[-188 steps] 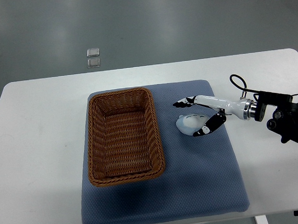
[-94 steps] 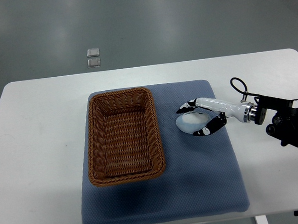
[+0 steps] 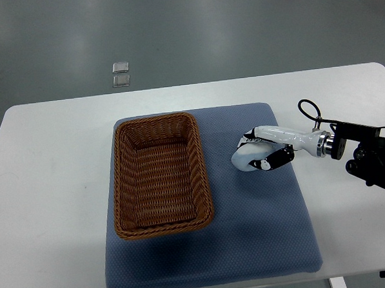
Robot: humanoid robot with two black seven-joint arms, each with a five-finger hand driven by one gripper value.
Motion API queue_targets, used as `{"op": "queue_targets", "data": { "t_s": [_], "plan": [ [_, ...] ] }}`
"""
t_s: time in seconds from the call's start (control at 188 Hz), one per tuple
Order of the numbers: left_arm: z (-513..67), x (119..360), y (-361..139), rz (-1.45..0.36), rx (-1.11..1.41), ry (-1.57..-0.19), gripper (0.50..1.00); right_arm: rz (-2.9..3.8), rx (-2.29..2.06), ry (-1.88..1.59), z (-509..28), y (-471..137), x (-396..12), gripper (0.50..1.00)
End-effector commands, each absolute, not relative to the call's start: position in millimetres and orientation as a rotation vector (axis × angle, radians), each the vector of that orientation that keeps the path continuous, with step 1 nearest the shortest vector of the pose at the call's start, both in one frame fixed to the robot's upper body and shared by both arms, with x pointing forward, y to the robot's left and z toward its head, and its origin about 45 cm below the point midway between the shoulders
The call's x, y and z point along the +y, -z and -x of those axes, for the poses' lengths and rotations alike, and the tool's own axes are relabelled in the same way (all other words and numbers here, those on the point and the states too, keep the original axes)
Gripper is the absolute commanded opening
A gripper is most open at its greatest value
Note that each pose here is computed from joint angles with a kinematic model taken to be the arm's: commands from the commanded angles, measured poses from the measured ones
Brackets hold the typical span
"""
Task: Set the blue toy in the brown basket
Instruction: 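Lift the toy and carry it over the brown wicker basket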
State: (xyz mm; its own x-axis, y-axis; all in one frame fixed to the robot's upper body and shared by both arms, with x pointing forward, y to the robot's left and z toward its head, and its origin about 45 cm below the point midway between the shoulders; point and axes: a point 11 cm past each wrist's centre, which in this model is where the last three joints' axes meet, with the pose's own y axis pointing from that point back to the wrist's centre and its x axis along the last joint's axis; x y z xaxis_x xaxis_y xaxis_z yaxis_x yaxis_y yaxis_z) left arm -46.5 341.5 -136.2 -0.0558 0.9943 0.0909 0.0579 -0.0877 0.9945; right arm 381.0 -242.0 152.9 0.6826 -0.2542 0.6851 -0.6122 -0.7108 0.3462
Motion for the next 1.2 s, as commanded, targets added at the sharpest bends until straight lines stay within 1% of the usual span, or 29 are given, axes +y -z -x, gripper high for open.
{"op": "queue_targets", "data": {
  "t_s": [0.0, 0.223, 0.483, 0.69, 0.86, 1.195],
  "plan": [
    [46.6, 341.5, 136.2, -1.289, 1.25, -1.292, 1.0, -2.337, -0.682, -0.844, -384.8, -159.2, -240.4, 0.5],
    [45.6, 341.6, 136.2, -1.288, 1.249, -1.293, 1.0, -2.356, -0.741, -0.971, -401.6, -188.1, -229.4, 0.5],
    [46.6, 341.5, 136.2, -1.289, 1.25, -1.292, 1.0, -2.445, -0.718, -1.037, -404.6, -203.0, -195.7, 0.5],
    [46.6, 341.5, 136.2, -1.289, 1.25, -1.292, 1.0, -2.515, -0.675, -1.15, -411.9, -233.0, -161.9, 0.5],
    [46.6, 341.5, 136.2, -1.289, 1.25, -1.292, 1.0, -2.578, -0.623, -1.205, -412.0, -249.3, -124.9, 0.5],
    [46.6, 341.5, 136.2, -1.289, 1.25, -1.292, 1.0, -2.642, -0.534, -1.209, -401.4, -245.8, -71.4, 0.5]
  ]
}}
